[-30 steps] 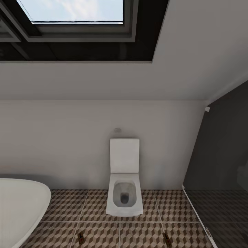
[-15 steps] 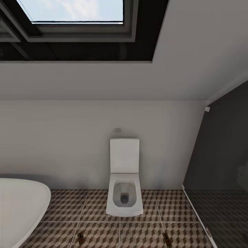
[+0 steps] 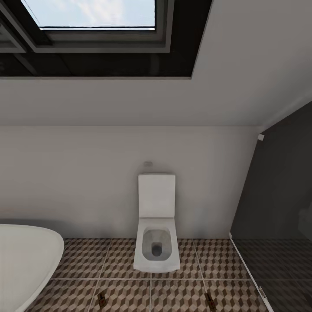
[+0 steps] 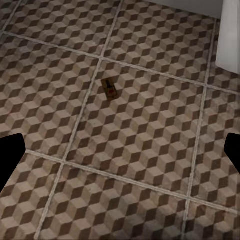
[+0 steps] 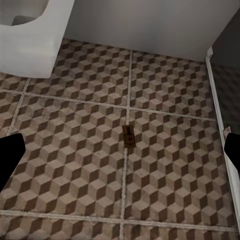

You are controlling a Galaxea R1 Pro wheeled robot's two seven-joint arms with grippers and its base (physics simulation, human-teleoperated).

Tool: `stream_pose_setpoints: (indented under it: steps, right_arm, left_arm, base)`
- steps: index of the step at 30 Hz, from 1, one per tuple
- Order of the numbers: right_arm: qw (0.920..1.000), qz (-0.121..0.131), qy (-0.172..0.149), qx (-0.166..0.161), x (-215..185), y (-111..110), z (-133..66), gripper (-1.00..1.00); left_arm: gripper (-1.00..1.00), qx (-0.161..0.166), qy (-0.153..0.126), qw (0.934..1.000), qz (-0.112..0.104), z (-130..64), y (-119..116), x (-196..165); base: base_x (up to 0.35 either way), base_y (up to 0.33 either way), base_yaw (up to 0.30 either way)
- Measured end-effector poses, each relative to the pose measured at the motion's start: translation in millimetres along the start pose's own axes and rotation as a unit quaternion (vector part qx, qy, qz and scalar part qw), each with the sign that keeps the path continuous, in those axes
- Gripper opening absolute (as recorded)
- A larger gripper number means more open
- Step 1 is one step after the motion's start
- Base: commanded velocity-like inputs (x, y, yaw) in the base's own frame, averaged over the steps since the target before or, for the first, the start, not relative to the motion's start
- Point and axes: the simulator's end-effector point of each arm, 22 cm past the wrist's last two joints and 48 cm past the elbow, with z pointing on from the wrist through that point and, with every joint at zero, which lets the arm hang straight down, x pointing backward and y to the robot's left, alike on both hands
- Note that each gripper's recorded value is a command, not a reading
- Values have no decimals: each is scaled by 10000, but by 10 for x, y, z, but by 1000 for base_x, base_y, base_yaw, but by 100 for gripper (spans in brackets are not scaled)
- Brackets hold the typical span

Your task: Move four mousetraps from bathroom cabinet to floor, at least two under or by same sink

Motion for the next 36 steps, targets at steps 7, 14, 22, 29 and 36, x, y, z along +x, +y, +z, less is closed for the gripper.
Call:
stream_pose_setpoints:
  steps: [7,14,22,29,36]
  right_arm:
    - [10000,-1,0,1,0,-2,0,100]
    - [10000,-1,0,1,0,-1,0,100]
    - [10000,-1,-1,1,-1,-2,0,100]
    - [10000,0,2,0,2,-1,-1,100]
    - [10000,-1,1,1,2,-1,-1,100]
  left_arm:
    - [100,12,4,10000,-5,-1,-21,7]
    - [100,38,11,10000,-15,-4,-59,16]
    - [100,68,19,10000,-28,-7,-107,29]
    - [100,105,32,9999,-48,-12,-174,48]
    - [100,138,41,9999,-61,-16,-228,62]
  base:
    - [0,0,0]
    - [0,0,0]
    - [0,0,0]
    - [0,0,0]
    - [0,0,0]
